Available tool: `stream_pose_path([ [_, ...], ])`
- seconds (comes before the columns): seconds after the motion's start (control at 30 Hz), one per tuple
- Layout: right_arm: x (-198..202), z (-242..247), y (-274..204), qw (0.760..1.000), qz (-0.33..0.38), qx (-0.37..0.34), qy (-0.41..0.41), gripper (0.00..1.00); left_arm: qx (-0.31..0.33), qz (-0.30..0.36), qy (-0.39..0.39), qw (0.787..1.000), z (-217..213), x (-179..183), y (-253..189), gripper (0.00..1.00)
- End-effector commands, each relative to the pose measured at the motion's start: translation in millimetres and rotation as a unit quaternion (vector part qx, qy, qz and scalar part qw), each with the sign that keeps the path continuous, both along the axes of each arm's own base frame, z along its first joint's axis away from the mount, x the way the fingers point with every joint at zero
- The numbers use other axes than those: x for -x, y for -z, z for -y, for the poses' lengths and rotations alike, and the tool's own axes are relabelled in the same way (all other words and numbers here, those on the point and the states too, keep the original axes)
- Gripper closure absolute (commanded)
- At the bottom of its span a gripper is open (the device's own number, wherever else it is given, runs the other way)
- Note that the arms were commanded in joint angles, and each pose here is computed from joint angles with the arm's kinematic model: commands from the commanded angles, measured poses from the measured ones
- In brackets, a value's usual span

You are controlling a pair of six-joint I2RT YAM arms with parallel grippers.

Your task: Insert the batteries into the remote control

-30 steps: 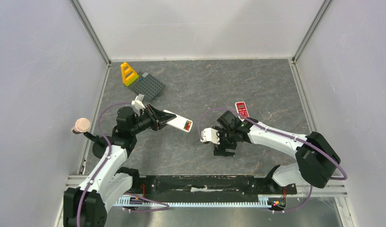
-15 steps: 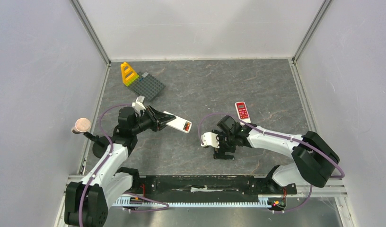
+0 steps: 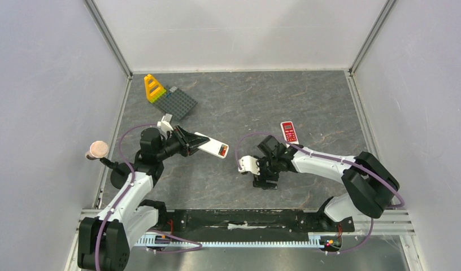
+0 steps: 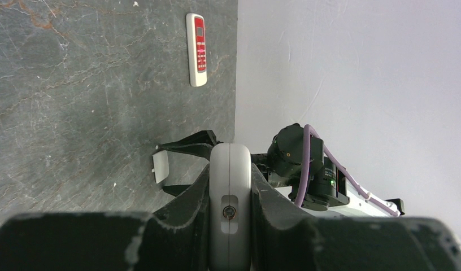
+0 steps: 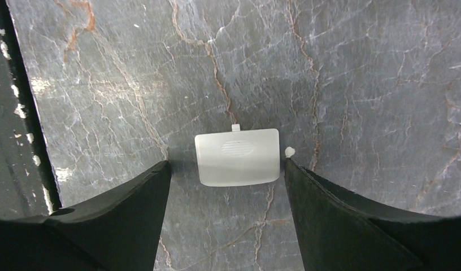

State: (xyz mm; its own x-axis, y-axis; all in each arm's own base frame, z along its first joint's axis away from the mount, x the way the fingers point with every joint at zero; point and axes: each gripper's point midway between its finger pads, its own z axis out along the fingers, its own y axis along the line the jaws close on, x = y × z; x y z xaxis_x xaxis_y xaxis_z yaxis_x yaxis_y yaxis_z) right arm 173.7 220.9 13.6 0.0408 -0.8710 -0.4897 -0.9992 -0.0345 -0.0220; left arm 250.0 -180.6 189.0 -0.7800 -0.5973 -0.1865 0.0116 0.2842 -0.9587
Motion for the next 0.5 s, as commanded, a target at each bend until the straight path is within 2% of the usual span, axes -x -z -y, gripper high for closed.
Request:
stream_pose_path([
  [0.0, -5.2, 6.7, 18.1, 1.0, 0.004, 0.023, -0.009, 0.27, 0.008, 0.042, 0.011, 0.999, 0.8, 0.7, -16.4, 0.98],
  [0.23, -4.0, 6.9, 21.7, 1.0, -0.008, 0.027, -0.008, 0.41, 0.01, 0.041, 0.014, 0.999, -0.1, 2.5, -16.8, 0.98],
  [0.47, -11.3, 9.6, 19.7, 0.999, 0.016, 0.03, 0.002, 0.46, 0.01, 0.043, 0.013, 0.999, -2.2, 3.3, -18.1, 0.98],
])
